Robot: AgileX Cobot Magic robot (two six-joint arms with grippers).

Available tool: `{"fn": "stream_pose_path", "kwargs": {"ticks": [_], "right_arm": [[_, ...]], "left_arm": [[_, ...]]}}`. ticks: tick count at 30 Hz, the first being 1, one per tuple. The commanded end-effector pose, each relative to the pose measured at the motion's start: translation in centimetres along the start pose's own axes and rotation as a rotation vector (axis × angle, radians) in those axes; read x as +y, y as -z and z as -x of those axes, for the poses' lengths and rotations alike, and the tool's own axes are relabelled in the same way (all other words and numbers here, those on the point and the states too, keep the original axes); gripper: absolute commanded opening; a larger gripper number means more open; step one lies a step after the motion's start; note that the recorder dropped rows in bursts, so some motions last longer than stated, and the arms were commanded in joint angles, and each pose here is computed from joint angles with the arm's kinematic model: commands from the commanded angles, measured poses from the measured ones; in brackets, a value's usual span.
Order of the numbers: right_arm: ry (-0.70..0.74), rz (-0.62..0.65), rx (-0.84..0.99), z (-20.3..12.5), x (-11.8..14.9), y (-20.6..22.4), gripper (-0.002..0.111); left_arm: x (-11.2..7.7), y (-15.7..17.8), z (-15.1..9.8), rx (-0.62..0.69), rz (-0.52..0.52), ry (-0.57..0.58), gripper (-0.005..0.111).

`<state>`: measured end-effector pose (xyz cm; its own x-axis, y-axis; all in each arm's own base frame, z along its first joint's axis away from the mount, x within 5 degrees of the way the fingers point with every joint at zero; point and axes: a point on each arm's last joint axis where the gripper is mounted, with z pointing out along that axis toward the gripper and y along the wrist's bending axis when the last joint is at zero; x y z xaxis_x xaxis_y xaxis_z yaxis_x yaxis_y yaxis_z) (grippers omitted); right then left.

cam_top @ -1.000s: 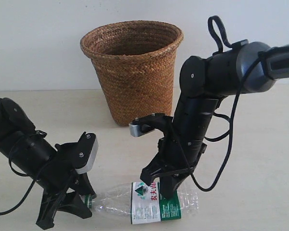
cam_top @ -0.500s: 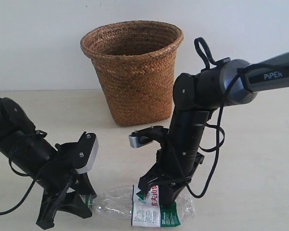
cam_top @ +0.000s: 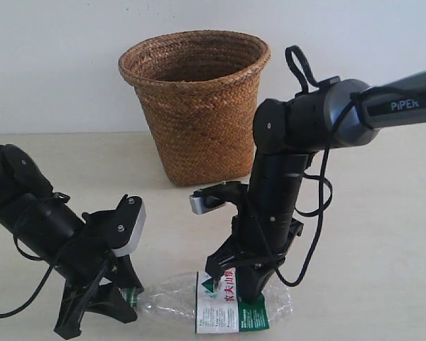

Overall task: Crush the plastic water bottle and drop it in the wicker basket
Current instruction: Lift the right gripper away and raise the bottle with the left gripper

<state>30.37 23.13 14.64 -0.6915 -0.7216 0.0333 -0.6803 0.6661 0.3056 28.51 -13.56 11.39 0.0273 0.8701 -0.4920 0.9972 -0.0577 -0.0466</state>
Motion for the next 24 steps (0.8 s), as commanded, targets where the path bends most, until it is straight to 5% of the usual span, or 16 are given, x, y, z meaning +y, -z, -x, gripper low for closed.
{"fn": "stream_pose_path", "kwargs": {"ticks": [1, 14, 24], "right_arm": [[0.052, -0.045, -0.021, -1.0, 1.1, 4.3, 0.0], [0.14, -0.323, -0.226, -7.1, 3.1, 14.7, 0.0], [-0.22, -0.296, -0.221, -11.9, -5.5, 15.2, 0.0]], "left_arm": [[0.0, 0.2, 0.1, -0.006, -0.005, 0.003, 0.004], [-0.1, 1.0, 0.9, -0.046, 0.019, 0.016, 0.004], [-1.5, 4.9, 3.5, -0.144, 0.046, -0.038, 0.004]]}}
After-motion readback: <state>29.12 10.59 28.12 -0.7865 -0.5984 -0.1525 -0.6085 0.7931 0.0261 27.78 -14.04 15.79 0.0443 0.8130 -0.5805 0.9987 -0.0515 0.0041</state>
